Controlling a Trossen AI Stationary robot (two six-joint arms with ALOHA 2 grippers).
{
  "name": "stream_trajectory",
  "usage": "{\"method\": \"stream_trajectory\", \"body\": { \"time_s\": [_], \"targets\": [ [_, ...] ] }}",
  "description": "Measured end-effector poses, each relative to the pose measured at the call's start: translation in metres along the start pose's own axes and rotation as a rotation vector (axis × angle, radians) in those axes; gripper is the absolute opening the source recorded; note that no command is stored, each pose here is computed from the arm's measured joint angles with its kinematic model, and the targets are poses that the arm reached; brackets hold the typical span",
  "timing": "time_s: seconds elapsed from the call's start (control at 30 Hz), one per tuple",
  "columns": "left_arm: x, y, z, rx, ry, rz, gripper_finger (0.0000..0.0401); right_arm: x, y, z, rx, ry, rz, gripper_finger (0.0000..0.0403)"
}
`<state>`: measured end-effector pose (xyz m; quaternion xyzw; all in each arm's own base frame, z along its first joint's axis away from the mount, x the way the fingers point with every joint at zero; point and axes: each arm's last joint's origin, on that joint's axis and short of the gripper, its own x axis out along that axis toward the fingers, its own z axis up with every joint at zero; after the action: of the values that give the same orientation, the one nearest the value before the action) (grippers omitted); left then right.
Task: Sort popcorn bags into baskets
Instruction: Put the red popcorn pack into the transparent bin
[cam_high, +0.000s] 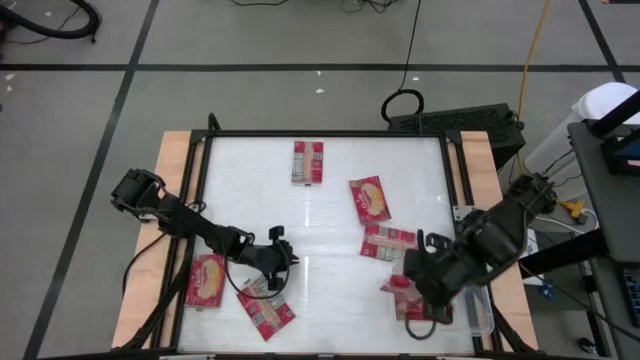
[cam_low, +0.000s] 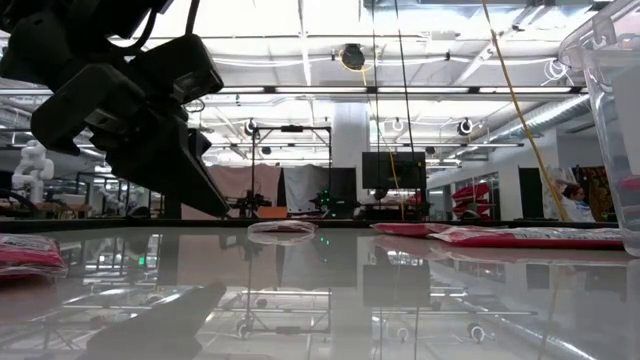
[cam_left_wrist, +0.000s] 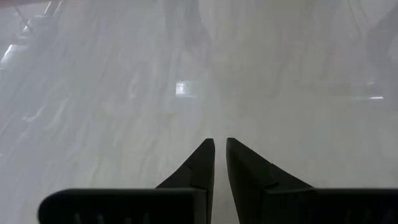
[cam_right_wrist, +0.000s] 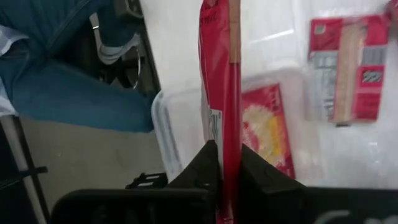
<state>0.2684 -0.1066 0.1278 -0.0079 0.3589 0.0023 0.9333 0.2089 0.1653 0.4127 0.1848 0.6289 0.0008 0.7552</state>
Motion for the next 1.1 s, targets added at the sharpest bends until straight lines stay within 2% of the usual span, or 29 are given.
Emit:
{"method": "stream_trajectory", "body": {
  "time_s": [0.1, 0.27, 0.47, 0.77, 1.1],
  "targets": [
    [0.000, -0.001, 0.000, 0.000, -0.006, -0.003, 0.0047, 0.004, 0.006, -0.009, 0.010, 0.010, -0.008, 0.0008],
    [0.000, -0.001, 0.002, -0.002, -0.022, -0.009, 0.0047, 0.026, 0.006, -0.022, 0.025, 0.067, -0.084, 0.0007],
    [0.000, -0.001, 0.002, 0.000, -0.021, -0.008, 0.0047, 0.051, -0.007, -0.039, 0.050, 0.144, -0.188, 0.0009],
    [0.000, -0.001, 0.002, 0.001, -0.021, -0.008, 0.0047, 0.086, -0.026, -0.049, 0.044, 0.215, -0.324, 0.0010],
    [0.000, -0.001, 0.002, 0.001, -0.021, -0.008, 0.0047, 0.109, -0.030, -0.049, 0.013, 0.160, -0.352, 0.0011]
  ]
}}
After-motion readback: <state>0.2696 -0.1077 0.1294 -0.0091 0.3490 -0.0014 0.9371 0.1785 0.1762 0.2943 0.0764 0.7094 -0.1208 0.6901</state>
